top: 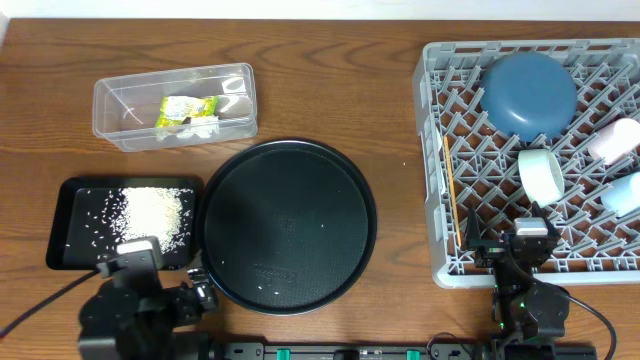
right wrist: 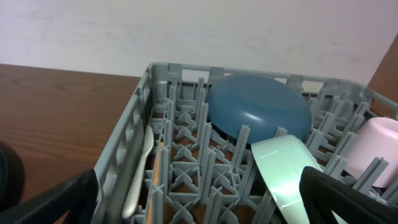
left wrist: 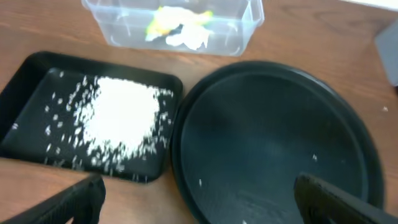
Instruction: Sort waste into correct bins and load items into the dishwasher rack
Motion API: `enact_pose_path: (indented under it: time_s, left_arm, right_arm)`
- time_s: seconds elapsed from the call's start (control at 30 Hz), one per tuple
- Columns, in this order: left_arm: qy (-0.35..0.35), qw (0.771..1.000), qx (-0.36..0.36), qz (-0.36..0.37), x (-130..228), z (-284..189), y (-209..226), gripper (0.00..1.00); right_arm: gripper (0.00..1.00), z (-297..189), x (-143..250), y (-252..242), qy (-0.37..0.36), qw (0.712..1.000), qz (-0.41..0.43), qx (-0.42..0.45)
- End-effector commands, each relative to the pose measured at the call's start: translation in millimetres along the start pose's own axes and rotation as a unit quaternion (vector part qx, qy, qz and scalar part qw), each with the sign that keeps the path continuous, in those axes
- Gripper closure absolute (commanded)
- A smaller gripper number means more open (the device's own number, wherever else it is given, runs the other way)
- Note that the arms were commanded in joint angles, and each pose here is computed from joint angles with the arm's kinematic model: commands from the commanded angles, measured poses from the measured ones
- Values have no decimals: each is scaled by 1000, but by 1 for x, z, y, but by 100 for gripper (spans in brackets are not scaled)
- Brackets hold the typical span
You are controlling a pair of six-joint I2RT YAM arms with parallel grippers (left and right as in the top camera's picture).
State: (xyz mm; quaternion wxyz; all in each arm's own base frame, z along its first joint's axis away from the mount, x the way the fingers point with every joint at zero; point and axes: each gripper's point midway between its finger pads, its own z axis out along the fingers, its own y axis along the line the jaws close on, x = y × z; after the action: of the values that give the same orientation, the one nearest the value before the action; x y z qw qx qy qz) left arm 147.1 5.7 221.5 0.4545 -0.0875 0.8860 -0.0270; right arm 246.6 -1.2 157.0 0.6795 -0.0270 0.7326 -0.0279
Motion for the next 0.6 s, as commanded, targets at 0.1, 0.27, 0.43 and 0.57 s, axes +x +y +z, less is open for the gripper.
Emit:
enact_pose_path:
  time_s: [0.1,0.27,0.43,0.57]
  left_arm:
    - [-32,999,-12,19,26,44,10,2]
    - [-96,995,-13,13,24,81,15,2]
    - [-198,980,-10,15,4,106,17,2]
    - [-251,968,1,16,1,121,16,2]
  right_arm:
    - [1,0,0,2,-1,1000,-7,-6]
    - [1,0,0,2,-1,1000,-7,-6]
    - [1,0,0,2,-1,1000,-7,-6]
    - [1,0,0,2,-1,1000,-7,-6]
